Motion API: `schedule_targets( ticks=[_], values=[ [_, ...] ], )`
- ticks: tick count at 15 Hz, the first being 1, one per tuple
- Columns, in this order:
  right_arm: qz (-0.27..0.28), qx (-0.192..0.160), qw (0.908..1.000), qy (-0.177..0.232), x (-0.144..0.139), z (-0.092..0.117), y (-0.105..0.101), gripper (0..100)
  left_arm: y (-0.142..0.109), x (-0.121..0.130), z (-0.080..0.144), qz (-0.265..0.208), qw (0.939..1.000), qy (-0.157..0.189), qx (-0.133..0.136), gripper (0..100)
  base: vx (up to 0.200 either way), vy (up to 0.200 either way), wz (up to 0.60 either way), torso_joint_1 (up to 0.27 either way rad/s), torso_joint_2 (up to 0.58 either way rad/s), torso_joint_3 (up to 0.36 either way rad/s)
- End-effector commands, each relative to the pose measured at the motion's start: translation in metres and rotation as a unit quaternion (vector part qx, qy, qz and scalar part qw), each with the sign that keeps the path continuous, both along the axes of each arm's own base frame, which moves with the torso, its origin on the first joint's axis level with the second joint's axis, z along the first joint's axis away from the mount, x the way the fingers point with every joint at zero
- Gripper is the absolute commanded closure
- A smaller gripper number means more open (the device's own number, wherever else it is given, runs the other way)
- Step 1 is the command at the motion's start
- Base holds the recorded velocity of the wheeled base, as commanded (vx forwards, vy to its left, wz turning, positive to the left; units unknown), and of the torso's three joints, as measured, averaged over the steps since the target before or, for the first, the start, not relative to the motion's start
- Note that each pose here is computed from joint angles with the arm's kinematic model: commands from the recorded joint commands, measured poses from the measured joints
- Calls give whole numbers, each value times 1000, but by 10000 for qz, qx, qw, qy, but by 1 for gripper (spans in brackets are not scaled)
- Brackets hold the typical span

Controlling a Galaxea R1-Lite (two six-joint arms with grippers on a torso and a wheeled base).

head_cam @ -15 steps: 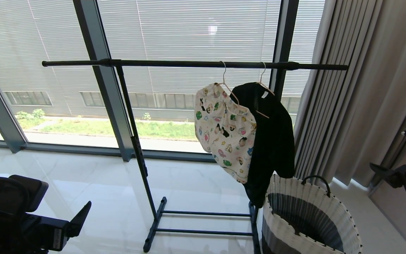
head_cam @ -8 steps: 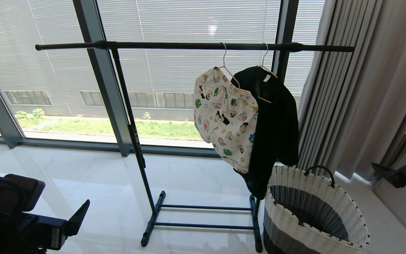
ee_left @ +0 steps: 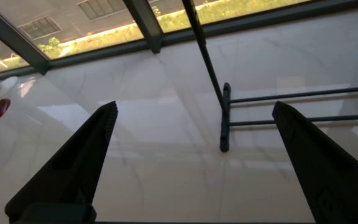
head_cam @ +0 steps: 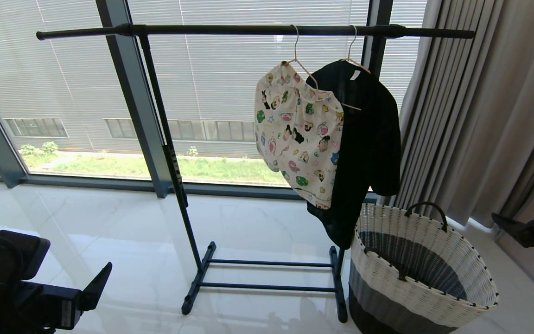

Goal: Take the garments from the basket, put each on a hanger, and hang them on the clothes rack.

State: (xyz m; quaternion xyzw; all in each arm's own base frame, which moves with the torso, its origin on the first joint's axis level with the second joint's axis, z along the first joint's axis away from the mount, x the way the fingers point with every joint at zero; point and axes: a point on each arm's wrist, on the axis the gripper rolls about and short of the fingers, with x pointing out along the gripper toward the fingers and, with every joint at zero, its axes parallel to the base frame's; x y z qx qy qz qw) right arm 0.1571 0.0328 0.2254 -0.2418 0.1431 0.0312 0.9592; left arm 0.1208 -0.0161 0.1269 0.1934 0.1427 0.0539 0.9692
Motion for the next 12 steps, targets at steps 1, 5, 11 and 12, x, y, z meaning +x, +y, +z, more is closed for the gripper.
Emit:
schedule_targets(
  ticks=[1, 5, 11, 12],
  values=[
    [11, -28, 10000, -2, -2, -1, 0, 0, 0, -1, -1, 7, 10000, 17, 4, 0, 0, 0, 0, -159, 461, 310],
    [-63, -53, 9999, 65, -6, -7, -4, 0, 5, -8, -5, 138, 9999, 25, 5, 0, 0, 0, 0, -135, 433, 300],
    [-1314, 34, 9913, -44, -47, -28, -41, 0, 28, -48, 7, 1292, 9875, -903, -41, 0, 0, 0, 0, -22, 85, 54],
    [-1510, 117, 9884, -132, -59, -33, -44, 0, 31, -59, 7, 1606, 9819, -1001, -2, 0, 0, 0, 0, 0, 0, 0]
  ],
)
